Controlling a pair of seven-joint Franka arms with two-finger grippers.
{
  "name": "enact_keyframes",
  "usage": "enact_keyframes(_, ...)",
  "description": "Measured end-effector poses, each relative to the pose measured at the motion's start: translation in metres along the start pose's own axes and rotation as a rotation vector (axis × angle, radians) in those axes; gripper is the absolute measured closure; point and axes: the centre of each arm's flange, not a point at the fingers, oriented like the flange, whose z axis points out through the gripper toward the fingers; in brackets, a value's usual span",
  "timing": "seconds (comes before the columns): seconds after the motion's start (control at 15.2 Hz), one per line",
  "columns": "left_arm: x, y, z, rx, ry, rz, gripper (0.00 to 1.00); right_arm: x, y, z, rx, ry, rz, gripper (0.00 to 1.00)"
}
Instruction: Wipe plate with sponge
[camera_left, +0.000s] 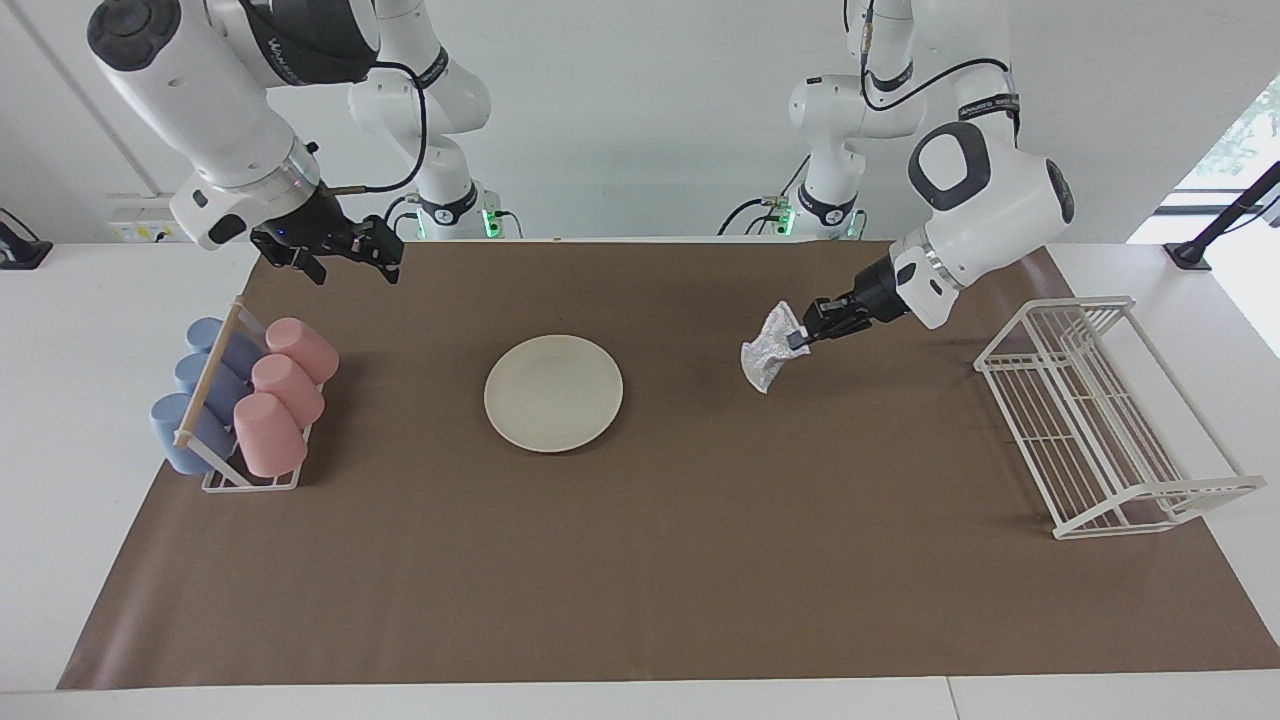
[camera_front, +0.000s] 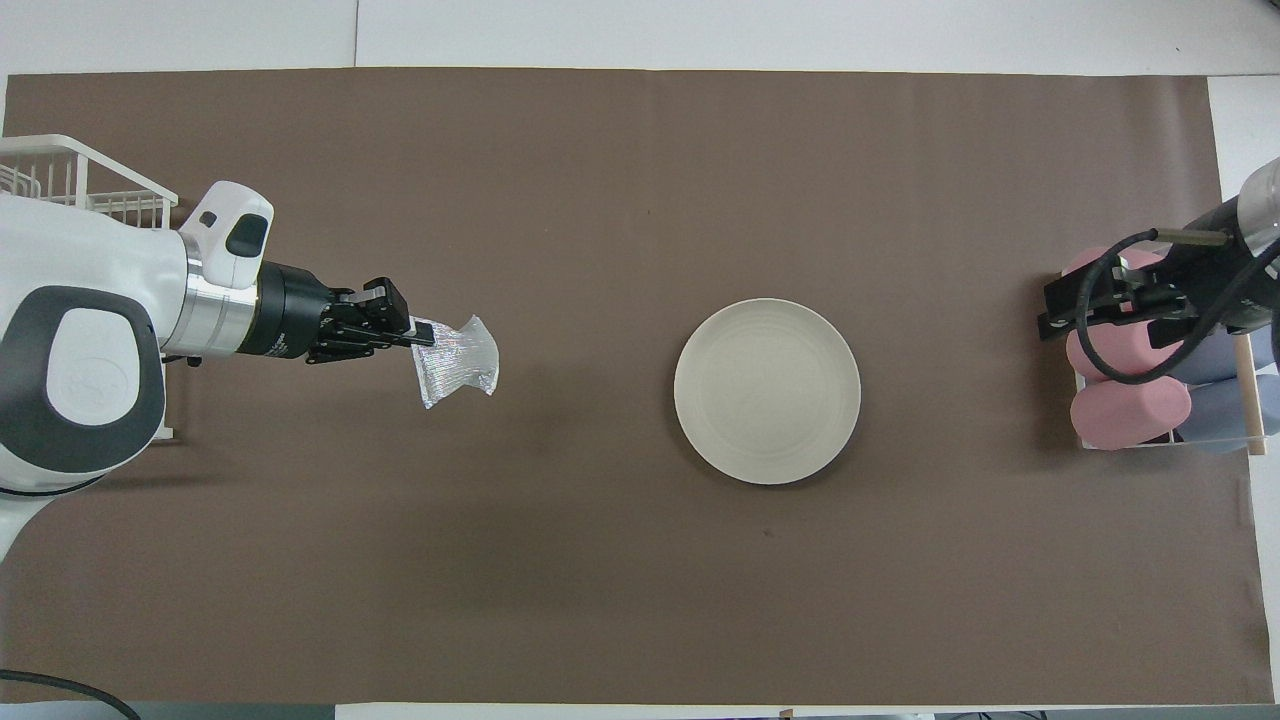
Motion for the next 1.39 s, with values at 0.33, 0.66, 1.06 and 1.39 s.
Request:
enact_keyframes(0.33, 0.013, 0.002, -0.023, 0.354, 0.083, 0.089, 0.96, -0.019, -0.006, -0.017, -0.038, 0.015, -0.035, 0.0)
enact_keyframes(0.66, 0.013, 0.011, -0.068, 0.793, 0.103, 0.196, 0.96, -0.033, -0.004, -0.022, -0.041, -0.016, -0.043, 0.0)
enact_keyframes(1.06, 0.016, 0.012, -0.093, 1.23, 0.177, 0.249, 0.96, -0.032, 0.012, -0.029, -0.058, 0.022, -0.086, 0.0)
enact_keyframes(1.39, 0.034, -0.006, -0.096, 1.477, 0.214, 0.272, 0.96, -0.016, 0.045, -0.009, -0.056, 0.053, -0.058, 0.0)
